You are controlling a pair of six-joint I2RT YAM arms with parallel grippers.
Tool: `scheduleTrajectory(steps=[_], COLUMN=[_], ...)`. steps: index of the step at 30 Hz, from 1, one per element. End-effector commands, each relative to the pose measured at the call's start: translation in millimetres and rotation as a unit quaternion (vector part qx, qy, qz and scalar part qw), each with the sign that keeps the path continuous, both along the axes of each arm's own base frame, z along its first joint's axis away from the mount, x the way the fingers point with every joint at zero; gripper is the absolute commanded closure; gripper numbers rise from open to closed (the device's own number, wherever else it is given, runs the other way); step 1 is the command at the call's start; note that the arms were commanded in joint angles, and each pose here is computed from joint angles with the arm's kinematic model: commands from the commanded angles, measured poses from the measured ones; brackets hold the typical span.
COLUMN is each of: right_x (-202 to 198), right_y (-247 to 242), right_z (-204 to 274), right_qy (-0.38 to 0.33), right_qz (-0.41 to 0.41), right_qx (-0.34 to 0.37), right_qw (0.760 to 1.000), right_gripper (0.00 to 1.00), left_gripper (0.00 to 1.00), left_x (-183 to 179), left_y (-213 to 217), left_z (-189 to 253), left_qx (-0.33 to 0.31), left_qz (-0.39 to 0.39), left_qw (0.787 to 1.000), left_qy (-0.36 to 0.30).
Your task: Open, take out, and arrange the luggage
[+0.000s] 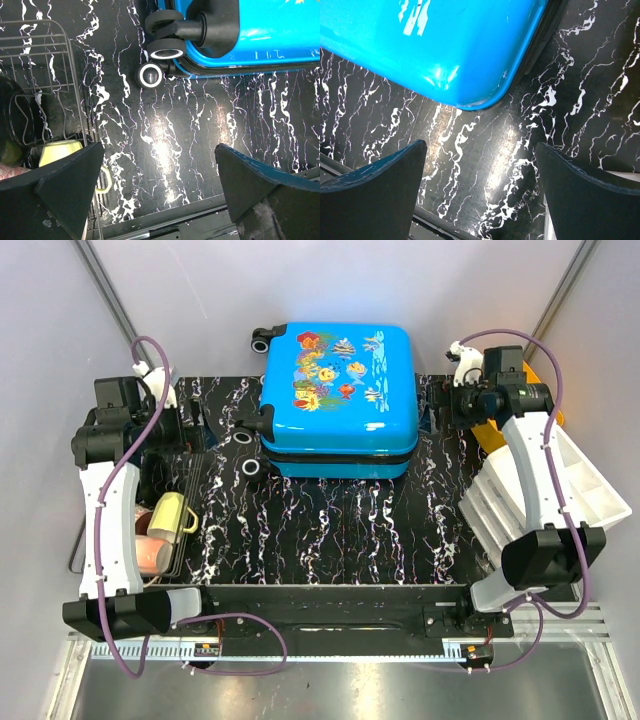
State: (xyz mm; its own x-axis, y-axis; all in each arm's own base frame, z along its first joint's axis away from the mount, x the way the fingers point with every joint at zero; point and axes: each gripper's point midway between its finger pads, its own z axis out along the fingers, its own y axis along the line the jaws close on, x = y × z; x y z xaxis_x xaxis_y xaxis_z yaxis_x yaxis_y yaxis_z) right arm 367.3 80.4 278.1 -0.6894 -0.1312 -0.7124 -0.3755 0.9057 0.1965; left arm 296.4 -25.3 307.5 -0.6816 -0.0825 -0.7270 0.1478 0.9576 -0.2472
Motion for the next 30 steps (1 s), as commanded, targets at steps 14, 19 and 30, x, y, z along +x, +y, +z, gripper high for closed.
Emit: scheduleTrajectory(steps=[14,19,30], right_x=[89,71,-32], right_y=[61,102,221], right_z=[-29,-48,-29], right_qy=[0.051,0.095,0.128], right_qz=[0.017,0.058,0.203], right_qx=[0.166,0.230,0.287], right_qw=[0.985,0.967,0.927], right_gripper=[0.00,0.00,0.00], left_gripper=[0.01,0.01,0.01], left_x=[38,37,64], left_y=[-25,-29,-39], left_z=[9,6,15], left_qx=[-0.045,-0.054,-0.107], left_qz=[-0.072,-0.082,-0.083], left_qw=[0.996,0.995,0.990], left_qy=[-0.024,-0.026,-0.033])
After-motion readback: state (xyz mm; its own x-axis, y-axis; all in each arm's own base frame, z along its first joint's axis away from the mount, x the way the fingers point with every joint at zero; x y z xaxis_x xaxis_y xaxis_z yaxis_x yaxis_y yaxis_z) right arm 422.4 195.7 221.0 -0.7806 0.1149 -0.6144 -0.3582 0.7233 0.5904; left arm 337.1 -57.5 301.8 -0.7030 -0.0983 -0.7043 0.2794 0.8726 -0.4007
